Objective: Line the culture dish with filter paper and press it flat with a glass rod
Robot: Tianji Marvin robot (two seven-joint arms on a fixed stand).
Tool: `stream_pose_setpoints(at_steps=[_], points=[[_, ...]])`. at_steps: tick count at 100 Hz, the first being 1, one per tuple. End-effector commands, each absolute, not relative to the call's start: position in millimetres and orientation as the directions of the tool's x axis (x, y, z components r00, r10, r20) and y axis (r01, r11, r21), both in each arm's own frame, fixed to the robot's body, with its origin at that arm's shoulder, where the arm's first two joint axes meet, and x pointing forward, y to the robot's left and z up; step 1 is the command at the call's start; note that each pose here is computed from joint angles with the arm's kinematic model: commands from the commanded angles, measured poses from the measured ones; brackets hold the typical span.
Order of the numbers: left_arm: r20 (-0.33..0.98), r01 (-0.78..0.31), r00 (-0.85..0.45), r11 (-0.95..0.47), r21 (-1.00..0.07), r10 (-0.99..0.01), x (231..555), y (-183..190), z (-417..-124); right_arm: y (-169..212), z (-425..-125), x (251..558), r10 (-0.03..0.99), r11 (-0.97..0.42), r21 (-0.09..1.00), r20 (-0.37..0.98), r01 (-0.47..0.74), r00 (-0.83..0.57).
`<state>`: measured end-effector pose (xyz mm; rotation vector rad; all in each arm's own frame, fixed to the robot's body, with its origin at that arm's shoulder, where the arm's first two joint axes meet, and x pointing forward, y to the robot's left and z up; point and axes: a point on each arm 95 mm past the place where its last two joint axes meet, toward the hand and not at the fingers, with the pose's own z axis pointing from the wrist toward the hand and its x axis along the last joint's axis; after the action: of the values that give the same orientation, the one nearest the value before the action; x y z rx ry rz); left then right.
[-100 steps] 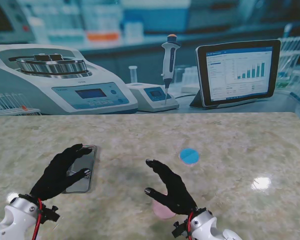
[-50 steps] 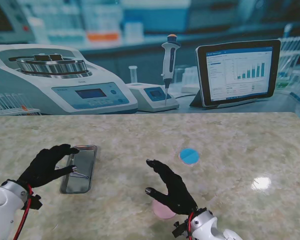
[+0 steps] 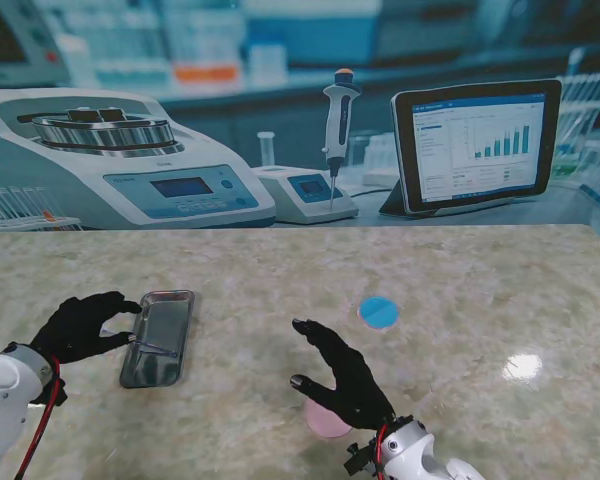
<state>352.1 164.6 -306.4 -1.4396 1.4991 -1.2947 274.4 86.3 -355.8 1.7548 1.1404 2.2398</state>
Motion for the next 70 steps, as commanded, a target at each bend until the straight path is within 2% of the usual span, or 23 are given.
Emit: stream_pose_setpoints(at_steps=[1, 50, 70], points=[[0.147, -0.312, -0.153, -0.094, -0.945, -0.977, 353.9, 168.4, -312.2, 88.7, -355.6, 271.4, 0.47, -0.728, 0.574, 0.816, 0.374, -0.337], [0.003, -0.328, -0.144, 0.044, -0.944, -0.99, 373.1, 174.8, -331.1, 88.6, -354.5, 271.5, 0.471, -0.729, 0.574, 0.816, 0.373, -0.335], [-0.022, -0.327, -0.11, 0.057, -0.943, -0.994, 375.2, 183.4, -335.6, 88.6, -354.1, 271.4, 0.47, -0.729, 0.573, 0.817, 0.375, -0.335]])
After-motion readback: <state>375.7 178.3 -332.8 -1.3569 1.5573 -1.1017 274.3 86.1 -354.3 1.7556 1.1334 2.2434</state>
